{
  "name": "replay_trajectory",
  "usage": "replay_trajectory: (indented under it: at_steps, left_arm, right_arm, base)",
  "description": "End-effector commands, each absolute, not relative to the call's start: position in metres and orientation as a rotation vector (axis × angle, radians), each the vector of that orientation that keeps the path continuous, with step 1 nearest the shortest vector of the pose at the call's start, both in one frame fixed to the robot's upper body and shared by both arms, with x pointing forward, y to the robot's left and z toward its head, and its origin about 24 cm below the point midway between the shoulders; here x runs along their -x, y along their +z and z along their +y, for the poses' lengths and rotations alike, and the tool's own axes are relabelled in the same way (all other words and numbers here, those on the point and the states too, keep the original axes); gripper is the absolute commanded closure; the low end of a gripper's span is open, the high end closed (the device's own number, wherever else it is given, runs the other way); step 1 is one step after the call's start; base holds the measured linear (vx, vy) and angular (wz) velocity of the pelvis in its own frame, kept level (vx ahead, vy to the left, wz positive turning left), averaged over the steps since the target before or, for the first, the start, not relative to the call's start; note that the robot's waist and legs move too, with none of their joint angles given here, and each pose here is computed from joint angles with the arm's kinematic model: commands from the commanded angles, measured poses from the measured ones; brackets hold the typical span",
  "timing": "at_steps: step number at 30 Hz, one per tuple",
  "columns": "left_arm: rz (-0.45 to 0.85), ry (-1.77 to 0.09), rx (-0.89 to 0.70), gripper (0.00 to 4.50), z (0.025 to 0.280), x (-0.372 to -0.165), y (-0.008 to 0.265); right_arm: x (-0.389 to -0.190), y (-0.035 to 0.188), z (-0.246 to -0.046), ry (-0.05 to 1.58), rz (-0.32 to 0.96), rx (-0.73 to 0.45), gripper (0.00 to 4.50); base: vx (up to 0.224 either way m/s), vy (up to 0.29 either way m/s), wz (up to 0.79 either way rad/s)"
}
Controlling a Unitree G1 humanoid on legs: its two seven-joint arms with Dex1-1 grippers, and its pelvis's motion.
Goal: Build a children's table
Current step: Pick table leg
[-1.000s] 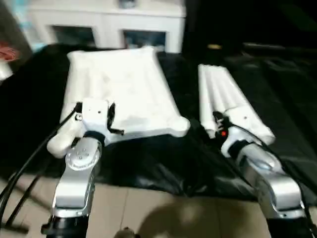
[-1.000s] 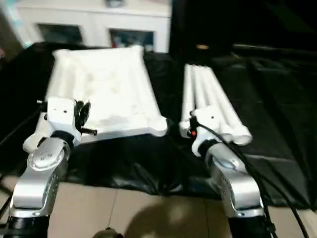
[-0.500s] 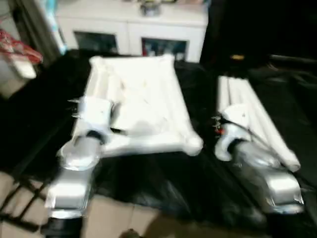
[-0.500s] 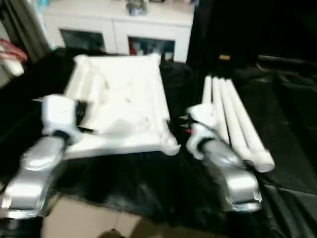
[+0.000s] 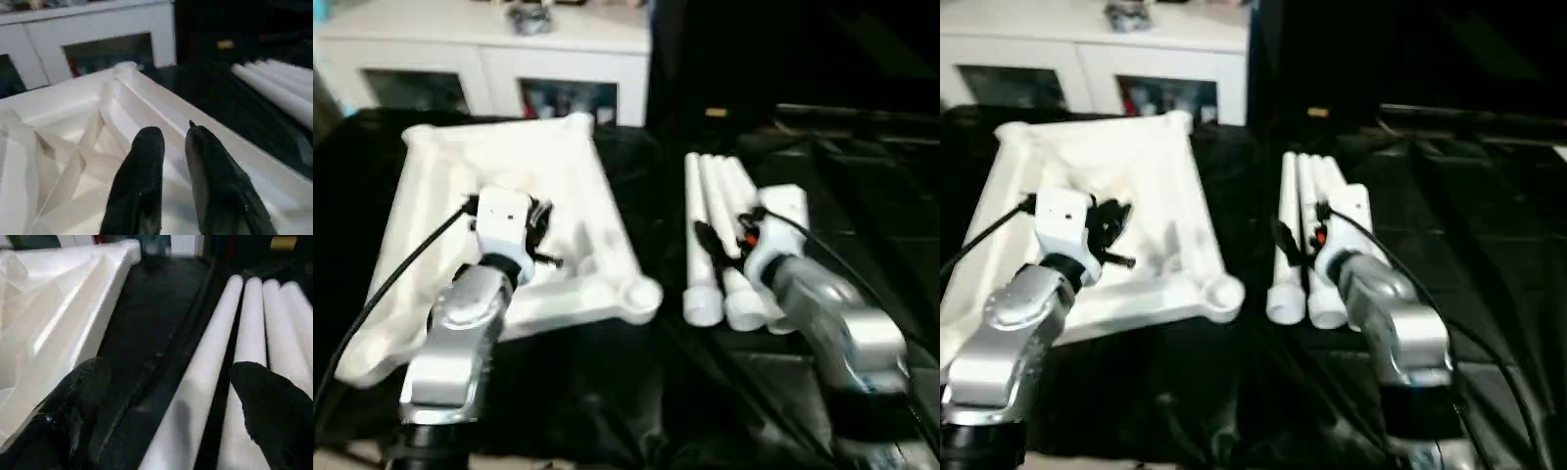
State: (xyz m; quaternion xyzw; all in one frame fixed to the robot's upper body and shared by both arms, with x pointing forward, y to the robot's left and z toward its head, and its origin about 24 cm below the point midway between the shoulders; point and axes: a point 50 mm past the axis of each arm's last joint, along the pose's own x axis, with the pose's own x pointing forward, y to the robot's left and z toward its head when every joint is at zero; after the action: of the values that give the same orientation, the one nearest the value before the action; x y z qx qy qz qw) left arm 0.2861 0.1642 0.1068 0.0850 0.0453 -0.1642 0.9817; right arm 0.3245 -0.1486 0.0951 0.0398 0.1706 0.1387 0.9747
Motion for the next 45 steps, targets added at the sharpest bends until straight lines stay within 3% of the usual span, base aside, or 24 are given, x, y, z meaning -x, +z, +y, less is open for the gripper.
replay_trajectory:
  at_steps: [1,9,13,26,41,45]
  left_arm:
    - [0.122,-0.424,-0.198,3.16,0.155,-0.286,0.103]
    - [0.142,-0.490,-0.235,2.44,0.153,-0.291,0.106]
    - [0.165,-0.558,-0.233,2.44,0.150,-0.285,0.106]
    - [0.200,-0.832,-0.241,2.44,0.141,-0.261,0.110]
    - [0.213,-0.875,-0.248,2.44,0.140,-0.257,0.111]
    - [0.213,-0.876,-0.247,2.44,0.139,-0.256,0.111]
  right_arm:
    - [-0.334,0.099,-0.155,0.229,0.365,-0.072,0.00]
    - [-0.356,0.101,-0.141,0.292,0.466,-0.014,0.00]
    - [-0.367,0.095,-0.133,0.275,0.583,0.074,0.00]
    - [-0.371,0.089,-0.129,0.294,0.732,0.062,0.00]
    - [-0.374,0.104,-0.139,0.215,0.702,0.010,0.00]
    - [-0.371,0.099,-0.137,0.240,0.729,0.015,0.00]
  base:
    - [-0.074,0.016,0.09]
    - [-0.008,0.001,0.01]
    - [0.000,0.000,0.00]
    - [0.012,0.002,0.00]
    - [0.000,0.000,0.00]
    - [0.000,0.000,0.00]
